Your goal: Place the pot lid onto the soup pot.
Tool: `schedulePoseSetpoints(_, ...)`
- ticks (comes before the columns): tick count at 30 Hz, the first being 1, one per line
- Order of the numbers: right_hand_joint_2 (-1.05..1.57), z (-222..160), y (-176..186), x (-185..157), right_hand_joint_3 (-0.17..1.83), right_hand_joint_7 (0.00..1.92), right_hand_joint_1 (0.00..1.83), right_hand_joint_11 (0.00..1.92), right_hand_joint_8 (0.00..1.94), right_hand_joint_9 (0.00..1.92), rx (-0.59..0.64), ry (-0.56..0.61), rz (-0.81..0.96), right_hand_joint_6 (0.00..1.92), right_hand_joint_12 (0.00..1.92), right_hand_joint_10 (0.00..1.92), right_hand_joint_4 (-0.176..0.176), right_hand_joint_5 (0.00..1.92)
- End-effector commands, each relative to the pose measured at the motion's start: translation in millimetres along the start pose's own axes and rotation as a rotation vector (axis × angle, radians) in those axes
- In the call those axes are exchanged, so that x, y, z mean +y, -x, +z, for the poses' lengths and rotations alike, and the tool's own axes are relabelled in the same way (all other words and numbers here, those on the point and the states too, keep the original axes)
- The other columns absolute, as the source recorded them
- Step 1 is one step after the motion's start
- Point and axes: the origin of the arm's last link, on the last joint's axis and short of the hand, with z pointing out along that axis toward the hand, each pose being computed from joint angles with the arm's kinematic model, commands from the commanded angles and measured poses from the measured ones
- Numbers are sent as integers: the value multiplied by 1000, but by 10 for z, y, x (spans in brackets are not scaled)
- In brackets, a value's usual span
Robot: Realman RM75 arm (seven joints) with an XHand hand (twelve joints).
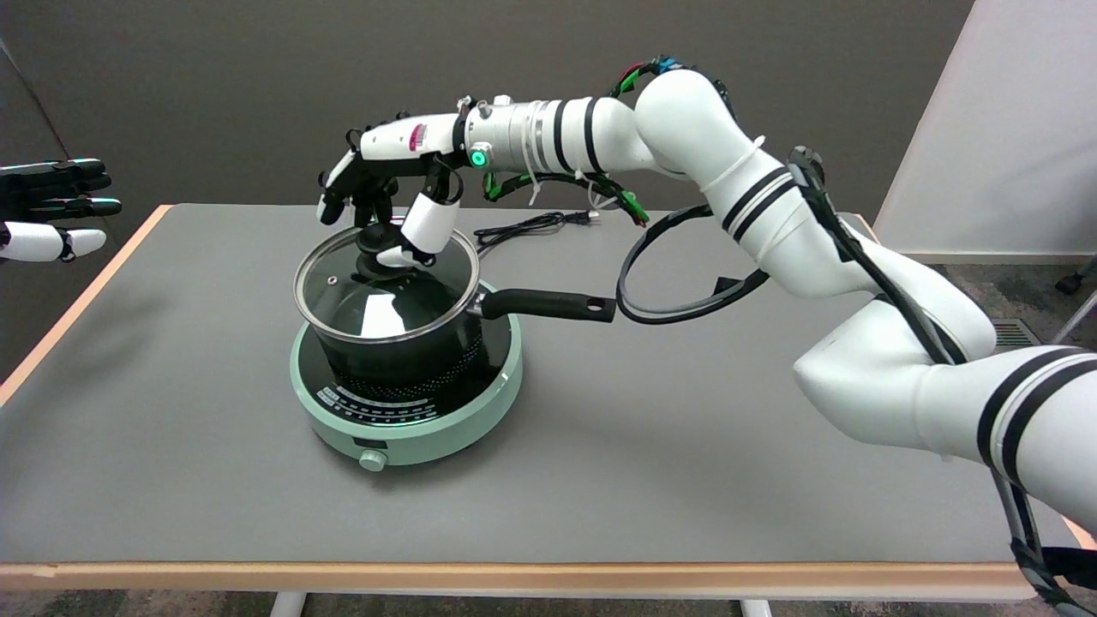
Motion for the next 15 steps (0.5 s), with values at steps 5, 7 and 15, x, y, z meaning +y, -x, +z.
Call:
schedulePoseSetpoints(5,562,-476,-321,202,909,771,953,303,297,768,169,59,-23,242,1614,710,58,549)
schedulePoseSetpoints(7,562,-572,-323,229,909,775,953,321,298,772,188,66,-26,244,1607,711,60,552)
schedulePoseSetpoints(15,559,-1213,-427,451,907,792,940,385,308,786,303,151,-45,245,1585,717,62,553)
